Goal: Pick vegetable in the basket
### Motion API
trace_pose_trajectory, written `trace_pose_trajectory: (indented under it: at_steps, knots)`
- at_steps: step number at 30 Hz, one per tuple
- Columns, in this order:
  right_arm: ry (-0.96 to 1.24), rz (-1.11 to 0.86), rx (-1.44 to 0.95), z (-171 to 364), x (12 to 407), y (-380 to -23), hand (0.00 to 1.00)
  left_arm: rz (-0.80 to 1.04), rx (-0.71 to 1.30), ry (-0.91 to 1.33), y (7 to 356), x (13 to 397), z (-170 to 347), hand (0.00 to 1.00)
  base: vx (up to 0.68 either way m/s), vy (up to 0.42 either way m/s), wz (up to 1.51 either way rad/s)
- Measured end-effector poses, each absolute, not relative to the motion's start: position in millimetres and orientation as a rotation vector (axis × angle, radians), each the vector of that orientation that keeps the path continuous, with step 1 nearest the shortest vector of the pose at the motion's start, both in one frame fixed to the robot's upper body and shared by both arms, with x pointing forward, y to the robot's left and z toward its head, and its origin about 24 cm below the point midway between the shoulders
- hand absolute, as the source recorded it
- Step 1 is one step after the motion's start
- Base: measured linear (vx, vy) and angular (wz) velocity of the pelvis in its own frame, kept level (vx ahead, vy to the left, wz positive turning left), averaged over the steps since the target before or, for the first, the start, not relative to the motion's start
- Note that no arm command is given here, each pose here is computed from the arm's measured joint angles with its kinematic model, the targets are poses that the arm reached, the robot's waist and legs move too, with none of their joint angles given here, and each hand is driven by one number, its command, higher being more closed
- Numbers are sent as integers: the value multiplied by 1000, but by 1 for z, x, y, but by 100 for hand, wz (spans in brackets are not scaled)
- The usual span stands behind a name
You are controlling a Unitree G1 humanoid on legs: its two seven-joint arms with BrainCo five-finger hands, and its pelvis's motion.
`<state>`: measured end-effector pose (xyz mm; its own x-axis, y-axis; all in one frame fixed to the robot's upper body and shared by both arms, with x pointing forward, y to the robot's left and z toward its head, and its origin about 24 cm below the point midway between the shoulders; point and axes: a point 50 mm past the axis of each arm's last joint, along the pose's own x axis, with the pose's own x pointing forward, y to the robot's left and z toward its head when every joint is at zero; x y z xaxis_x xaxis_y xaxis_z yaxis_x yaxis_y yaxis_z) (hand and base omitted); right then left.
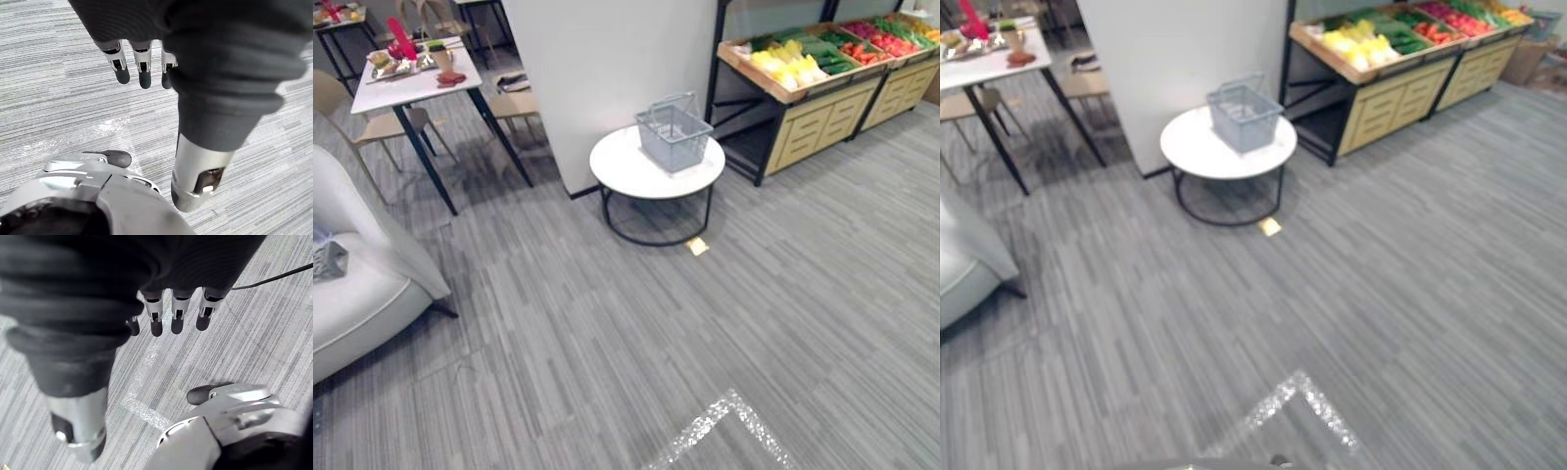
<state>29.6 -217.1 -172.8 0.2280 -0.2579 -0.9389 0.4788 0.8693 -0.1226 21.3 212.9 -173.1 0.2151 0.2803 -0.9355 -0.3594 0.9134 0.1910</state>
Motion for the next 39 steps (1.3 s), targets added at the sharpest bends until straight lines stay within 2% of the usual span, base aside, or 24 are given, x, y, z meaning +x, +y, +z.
trace_pose_trajectory:
  at_steps: [6,39]
  knots:
    - [1214,-512,207,-172,43,-216,0,435,-67,1269,213,26,-173,0,17,-36,-1]
    - [1149,-432,138,-168,57,-215,0,344,21,1184,215,45,-169,0,-3,-25,-1]
